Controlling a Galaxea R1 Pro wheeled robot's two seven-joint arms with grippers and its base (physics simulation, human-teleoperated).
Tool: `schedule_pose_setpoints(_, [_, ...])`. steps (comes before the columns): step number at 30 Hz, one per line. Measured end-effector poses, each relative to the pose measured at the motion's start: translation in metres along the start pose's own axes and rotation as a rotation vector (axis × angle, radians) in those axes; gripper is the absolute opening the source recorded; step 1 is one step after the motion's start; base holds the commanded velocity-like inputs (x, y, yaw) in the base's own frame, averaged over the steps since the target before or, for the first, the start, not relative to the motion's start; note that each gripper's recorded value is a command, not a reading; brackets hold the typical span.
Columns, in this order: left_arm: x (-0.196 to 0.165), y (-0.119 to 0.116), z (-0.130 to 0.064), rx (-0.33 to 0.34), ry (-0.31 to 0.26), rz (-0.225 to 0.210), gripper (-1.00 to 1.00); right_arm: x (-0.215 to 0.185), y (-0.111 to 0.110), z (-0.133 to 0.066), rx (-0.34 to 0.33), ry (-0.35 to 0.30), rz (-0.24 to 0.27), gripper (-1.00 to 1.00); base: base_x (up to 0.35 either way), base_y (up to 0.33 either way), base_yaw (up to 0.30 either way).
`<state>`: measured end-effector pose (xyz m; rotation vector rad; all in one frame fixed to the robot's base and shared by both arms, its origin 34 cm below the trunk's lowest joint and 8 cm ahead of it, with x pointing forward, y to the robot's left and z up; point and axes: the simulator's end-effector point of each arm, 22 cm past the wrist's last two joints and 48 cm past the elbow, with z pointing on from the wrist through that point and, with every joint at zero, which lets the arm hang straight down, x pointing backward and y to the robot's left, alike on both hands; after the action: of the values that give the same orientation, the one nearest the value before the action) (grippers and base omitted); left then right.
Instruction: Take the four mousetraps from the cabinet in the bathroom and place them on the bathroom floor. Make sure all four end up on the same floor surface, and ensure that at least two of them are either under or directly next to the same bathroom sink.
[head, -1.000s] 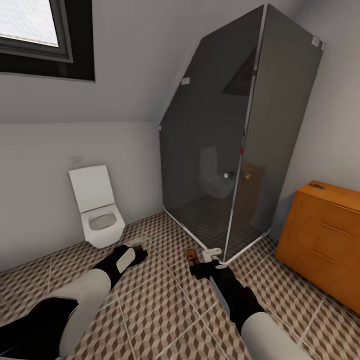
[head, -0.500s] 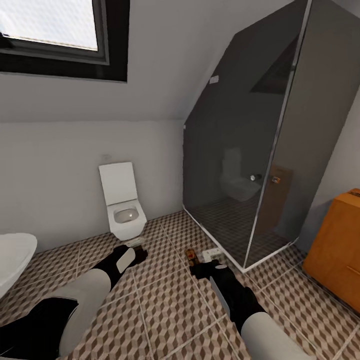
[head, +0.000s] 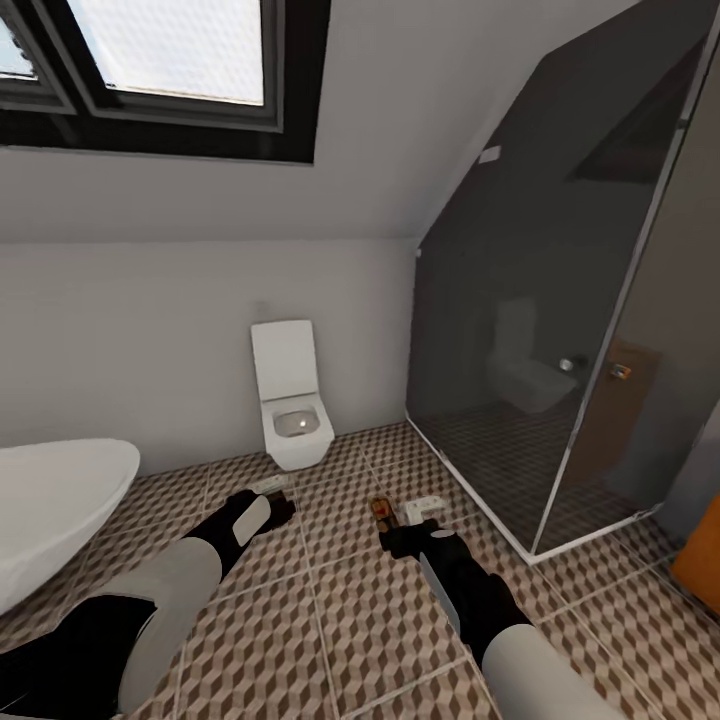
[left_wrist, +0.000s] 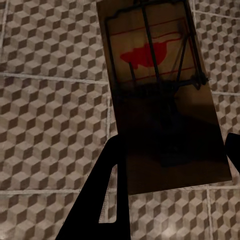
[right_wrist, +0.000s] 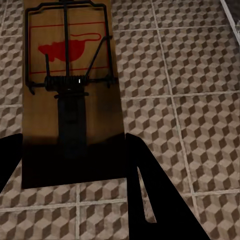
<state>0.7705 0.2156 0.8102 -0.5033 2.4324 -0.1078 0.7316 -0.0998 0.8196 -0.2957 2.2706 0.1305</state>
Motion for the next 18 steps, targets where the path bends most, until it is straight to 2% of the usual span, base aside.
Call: schedule_pose_setpoints(18, [-0.0001,0.0003,0.0,-0.001,0.0,0.0,-1.0,-0.0002,0.0011,0.0,-0.001,0.0,0.0,-1.0,0.0,0.0,0.3])
